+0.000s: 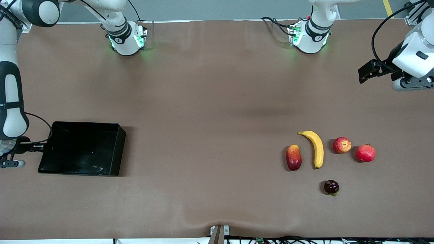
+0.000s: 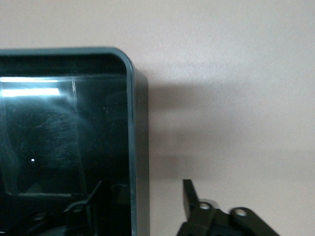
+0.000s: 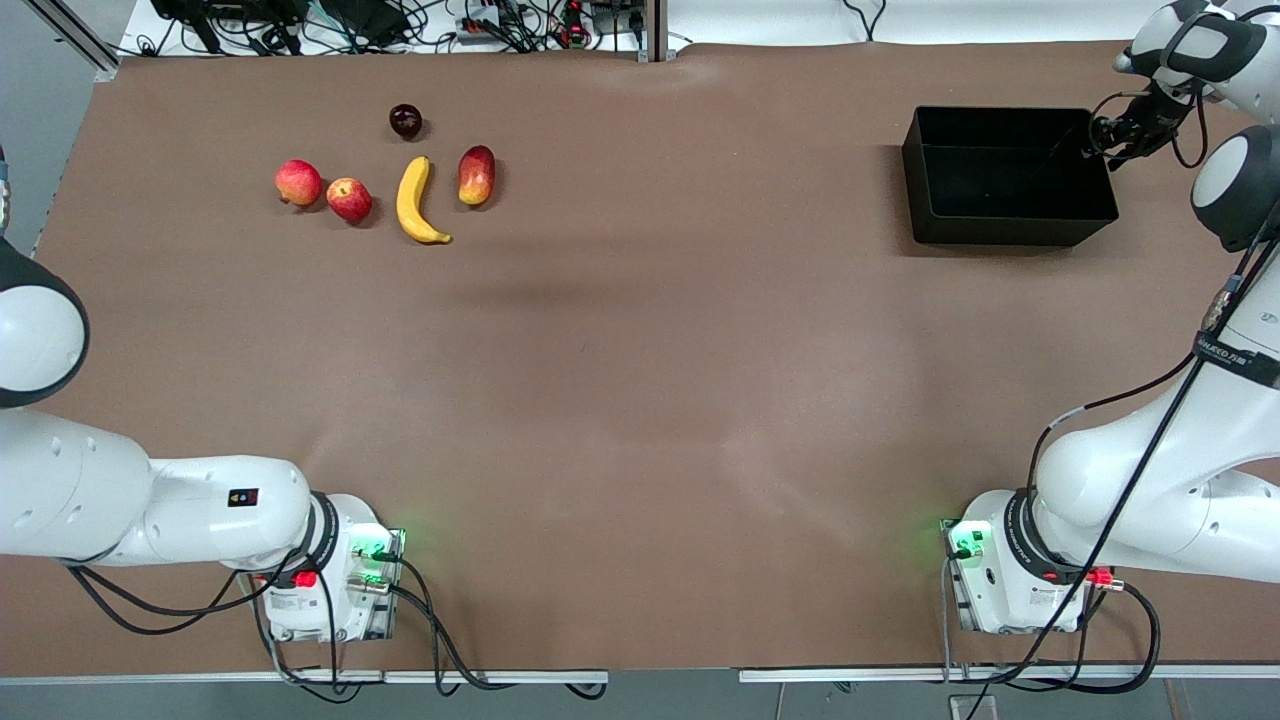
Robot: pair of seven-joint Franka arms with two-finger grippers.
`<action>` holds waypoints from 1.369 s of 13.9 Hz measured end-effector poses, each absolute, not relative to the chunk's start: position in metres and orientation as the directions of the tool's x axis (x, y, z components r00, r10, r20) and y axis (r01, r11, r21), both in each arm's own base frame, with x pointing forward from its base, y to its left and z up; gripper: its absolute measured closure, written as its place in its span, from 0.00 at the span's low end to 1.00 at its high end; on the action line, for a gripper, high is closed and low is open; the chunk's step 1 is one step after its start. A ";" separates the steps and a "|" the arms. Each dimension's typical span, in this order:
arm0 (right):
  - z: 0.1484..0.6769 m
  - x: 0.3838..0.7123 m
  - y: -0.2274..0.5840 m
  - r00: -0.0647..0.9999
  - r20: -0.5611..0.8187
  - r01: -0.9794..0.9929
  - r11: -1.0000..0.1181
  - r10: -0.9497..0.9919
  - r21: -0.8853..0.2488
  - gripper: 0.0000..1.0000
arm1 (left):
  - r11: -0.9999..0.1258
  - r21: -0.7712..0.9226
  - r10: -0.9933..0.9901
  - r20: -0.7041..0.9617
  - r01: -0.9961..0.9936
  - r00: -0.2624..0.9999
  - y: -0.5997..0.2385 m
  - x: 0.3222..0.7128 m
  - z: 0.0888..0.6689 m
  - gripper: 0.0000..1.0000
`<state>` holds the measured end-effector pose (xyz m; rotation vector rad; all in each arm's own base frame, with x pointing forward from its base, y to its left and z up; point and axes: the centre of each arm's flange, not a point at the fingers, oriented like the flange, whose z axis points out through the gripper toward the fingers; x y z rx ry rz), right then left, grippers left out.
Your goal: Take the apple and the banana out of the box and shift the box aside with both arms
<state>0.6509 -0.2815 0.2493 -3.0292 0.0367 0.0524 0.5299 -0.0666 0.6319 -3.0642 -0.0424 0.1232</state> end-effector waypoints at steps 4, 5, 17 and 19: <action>0.299 0.681 -0.244 0.997 0.061 0.044 -0.992 0.037 -0.117 0.00 | -0.997 -0.076 0.025 -0.079 0.019 0.997 -0.069 0.530 0.632 0.00; 0.326 0.689 -0.224 0.995 0.087 0.062 -0.991 0.052 -0.117 0.00 | -0.997 -0.076 0.023 -0.079 0.017 0.997 -0.071 0.529 0.632 0.00; 0.581 0.587 -0.004 0.998 0.017 -0.052 -0.998 -0.052 -0.038 0.00 | -0.999 -0.050 0.005 -0.080 0.001 0.997 -0.081 0.528 0.633 0.00; 0.594 0.567 -0.003 0.991 -0.003 -0.136 -0.990 -0.136 -0.037 0.00 | -0.999 -0.050 0.003 -0.078 -0.001 0.997 -0.082 0.527 0.634 0.00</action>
